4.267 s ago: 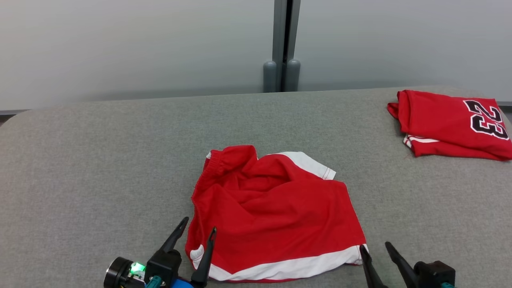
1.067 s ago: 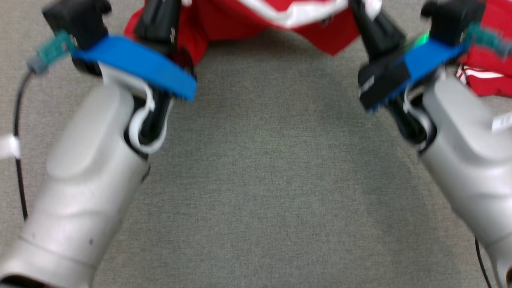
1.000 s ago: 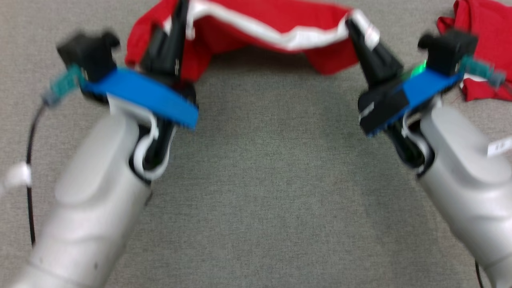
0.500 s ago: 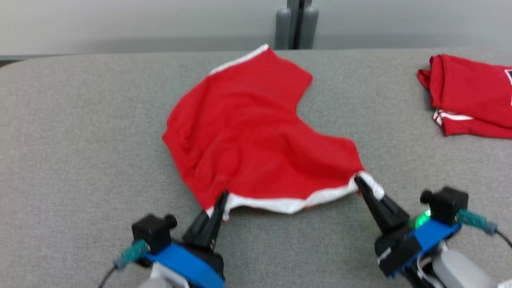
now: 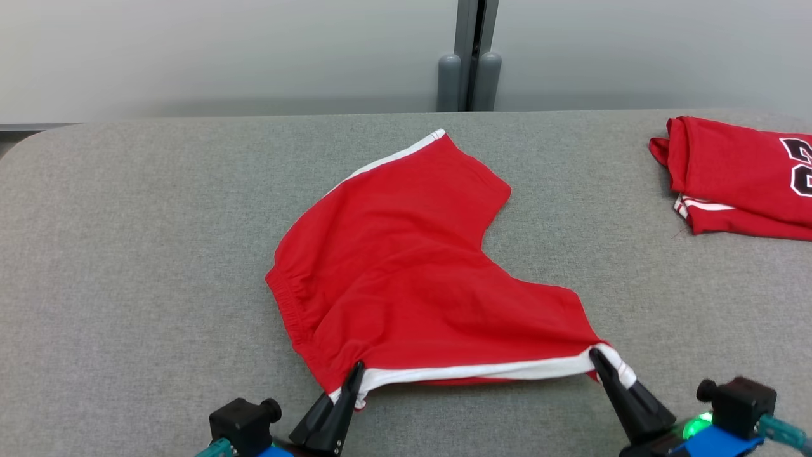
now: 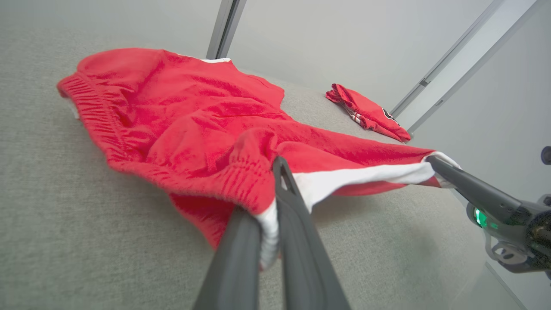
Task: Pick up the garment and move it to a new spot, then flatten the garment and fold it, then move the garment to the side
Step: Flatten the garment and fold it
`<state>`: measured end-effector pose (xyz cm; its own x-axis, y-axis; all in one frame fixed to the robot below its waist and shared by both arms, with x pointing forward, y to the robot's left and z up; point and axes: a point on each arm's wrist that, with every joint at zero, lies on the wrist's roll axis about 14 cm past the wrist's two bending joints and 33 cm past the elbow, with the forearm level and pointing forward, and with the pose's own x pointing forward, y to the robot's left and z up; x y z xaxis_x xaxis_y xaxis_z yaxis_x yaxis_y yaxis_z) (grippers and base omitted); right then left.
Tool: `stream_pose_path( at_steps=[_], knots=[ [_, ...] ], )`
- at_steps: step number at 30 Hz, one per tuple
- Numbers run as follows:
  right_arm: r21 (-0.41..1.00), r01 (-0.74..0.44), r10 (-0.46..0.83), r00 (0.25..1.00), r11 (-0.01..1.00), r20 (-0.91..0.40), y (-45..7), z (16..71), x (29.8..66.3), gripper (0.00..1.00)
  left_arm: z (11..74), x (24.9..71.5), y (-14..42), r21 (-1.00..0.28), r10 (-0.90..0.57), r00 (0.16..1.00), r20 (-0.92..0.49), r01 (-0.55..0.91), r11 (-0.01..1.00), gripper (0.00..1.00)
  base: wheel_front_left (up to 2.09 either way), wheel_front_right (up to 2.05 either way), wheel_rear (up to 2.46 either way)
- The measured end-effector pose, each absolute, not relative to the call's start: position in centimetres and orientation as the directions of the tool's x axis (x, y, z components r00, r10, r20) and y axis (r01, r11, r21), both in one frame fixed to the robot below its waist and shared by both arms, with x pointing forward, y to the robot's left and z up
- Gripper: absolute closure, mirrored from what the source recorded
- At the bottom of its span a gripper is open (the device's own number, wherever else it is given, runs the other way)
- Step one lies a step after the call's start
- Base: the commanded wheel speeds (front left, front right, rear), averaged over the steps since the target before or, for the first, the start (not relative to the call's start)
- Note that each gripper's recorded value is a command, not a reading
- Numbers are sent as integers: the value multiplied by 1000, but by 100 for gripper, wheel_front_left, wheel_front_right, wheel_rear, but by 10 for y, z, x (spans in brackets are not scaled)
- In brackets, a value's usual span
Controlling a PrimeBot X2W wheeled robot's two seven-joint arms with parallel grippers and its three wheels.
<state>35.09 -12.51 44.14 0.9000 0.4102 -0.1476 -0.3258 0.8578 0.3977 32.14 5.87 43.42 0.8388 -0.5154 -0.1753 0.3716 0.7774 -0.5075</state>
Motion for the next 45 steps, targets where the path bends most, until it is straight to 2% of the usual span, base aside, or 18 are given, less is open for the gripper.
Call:
stream_pose_path(
  at_steps=[3,9,18,21,30,39,40,41,42,43,45],
  knots=[
    [376,-343,409,906,861,-111,-126,453,364,100,440,326,57,-509,-516,843,-155,379,773,100,0,0,0],
    [300,-398,427,904,867,-33,-124,483,413,100,456,352,56,-504,-511,854,-95,401,765,100,0,0,0],
    [204,-497,512,859,843,-22,-90,504,499,100,468,404,74,-503,-439,898,-41,361,785,100,0,0,0],
    [196,-532,550,834,824,-44,-66,503,535,100,466,426,89,-509,-388,921,-37,316,800,100,0,0,0],
    [194,-551,578,806,812,-129,-28,476,605,100,448,469,125,-521,-262,963,-68,190,832,100,0,0,0],
    [174,-542,569,778,822,-266,-6,424,635,100,422,485,132,-508,-228,965,-130,132,851,100,0,0,0],
    [172,-539,566,776,824,-279,-6,420,636,62,419,485,132,-506,-229,964,-139,129,853,100,0,0,0],
    [170,-541,566,771,824,-291,-4,415,635,9,417,485,133,-505,-227,963,-146,125,854,100,0,0,0],
    [168,-545,570,769,821,-291,-2,414,634,0,417,486,133,-502,-227,963,-146,126,856,68,0,0,0],
    [163,-551,574,768,819,-286,0,416,634,0,418,486,134,-493,-228,963,-144,130,860,0,0,0,0],
    [152,-556,575,768,817,-283,0,419,632,0,421,486,134,-478,-230,963,-139,138,868,0,0,0,0]
  ],
)
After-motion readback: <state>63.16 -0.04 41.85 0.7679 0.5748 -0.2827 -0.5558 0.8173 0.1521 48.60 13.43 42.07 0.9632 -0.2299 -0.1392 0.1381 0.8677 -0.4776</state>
